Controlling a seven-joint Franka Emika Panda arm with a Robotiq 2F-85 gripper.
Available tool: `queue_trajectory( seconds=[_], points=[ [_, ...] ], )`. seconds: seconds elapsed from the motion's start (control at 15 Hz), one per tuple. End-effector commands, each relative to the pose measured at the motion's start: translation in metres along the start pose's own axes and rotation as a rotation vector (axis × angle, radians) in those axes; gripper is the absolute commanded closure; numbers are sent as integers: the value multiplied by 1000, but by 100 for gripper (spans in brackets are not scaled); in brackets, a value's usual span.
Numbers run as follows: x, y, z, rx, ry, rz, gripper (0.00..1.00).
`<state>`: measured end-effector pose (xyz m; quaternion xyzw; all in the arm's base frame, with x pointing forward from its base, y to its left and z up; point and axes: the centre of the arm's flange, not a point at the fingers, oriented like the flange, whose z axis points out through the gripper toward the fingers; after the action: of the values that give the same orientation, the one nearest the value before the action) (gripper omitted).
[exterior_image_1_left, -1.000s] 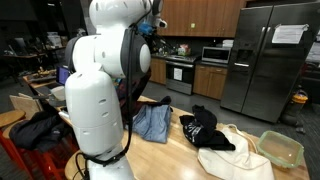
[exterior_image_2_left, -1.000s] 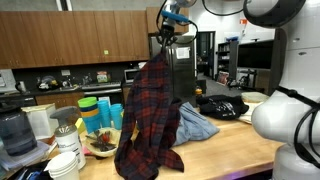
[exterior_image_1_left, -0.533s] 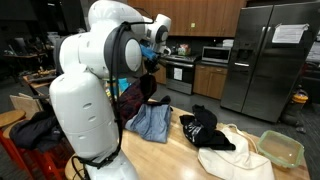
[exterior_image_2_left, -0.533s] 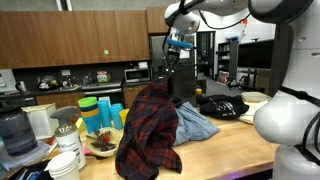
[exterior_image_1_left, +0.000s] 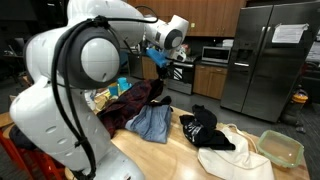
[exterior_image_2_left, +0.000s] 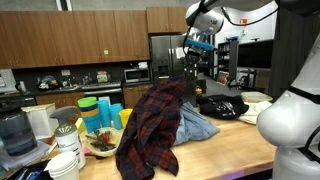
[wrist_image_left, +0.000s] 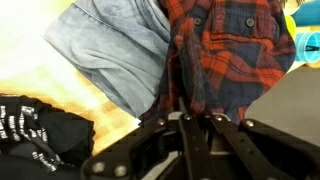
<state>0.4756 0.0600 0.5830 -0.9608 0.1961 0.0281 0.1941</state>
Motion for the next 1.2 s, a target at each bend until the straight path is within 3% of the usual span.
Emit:
queue_trajectory(
  seconds=[0.0, 0.8, 1.13],
  points=[
    [-20, 49, -19, 54, 63, 51, 98],
    [-32, 225, -94, 258, 196, 281, 98],
    [-37, 268, -118, 317, 250, 312, 98]
  ],
)
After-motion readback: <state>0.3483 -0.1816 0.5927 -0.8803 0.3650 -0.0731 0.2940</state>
